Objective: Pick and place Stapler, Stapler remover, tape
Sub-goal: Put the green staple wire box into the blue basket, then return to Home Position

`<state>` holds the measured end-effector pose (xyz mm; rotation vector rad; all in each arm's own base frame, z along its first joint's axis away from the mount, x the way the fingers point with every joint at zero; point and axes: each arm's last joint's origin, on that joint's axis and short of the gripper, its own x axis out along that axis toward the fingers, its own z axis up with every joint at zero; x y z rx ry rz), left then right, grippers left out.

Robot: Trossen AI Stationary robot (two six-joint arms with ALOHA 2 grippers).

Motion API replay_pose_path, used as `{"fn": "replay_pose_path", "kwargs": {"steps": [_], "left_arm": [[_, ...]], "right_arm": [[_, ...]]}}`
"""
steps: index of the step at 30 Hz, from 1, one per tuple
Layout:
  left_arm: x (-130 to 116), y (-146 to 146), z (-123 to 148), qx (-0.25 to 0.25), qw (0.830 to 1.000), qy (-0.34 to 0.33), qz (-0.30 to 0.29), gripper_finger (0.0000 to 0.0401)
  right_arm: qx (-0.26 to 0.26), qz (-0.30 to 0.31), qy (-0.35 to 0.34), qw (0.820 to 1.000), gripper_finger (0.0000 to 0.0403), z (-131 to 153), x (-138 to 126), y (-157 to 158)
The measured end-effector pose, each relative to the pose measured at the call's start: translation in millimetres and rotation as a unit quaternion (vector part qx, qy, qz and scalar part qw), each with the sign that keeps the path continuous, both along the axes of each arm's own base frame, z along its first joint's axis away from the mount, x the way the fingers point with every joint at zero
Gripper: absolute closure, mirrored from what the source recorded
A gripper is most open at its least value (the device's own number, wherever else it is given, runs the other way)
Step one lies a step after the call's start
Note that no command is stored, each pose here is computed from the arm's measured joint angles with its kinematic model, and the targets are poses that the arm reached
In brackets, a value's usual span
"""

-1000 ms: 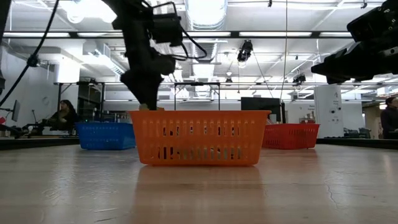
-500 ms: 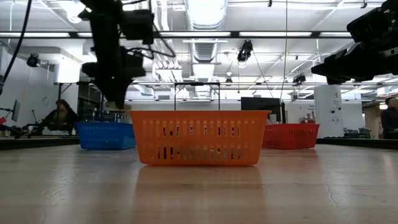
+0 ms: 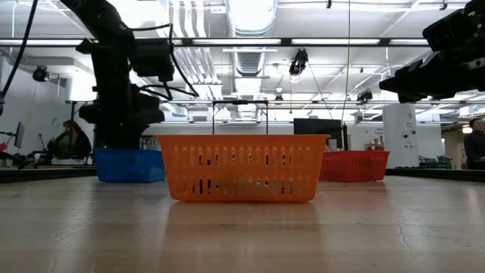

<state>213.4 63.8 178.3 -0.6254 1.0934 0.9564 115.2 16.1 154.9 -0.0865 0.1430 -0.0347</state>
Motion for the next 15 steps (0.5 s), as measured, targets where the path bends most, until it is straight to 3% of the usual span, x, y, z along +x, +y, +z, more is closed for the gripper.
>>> {"fn": "replay_pose_path", "kwargs": {"steps": [15], "left_arm": [[3.9, 2.2, 5.2, 0.023, 1.0, -0.01, -0.001, 0.0202]], "right_arm": [[0.0, 0.0, 0.0, 1.0, 0.0394, 0.0, 0.0, 0.0]]}}
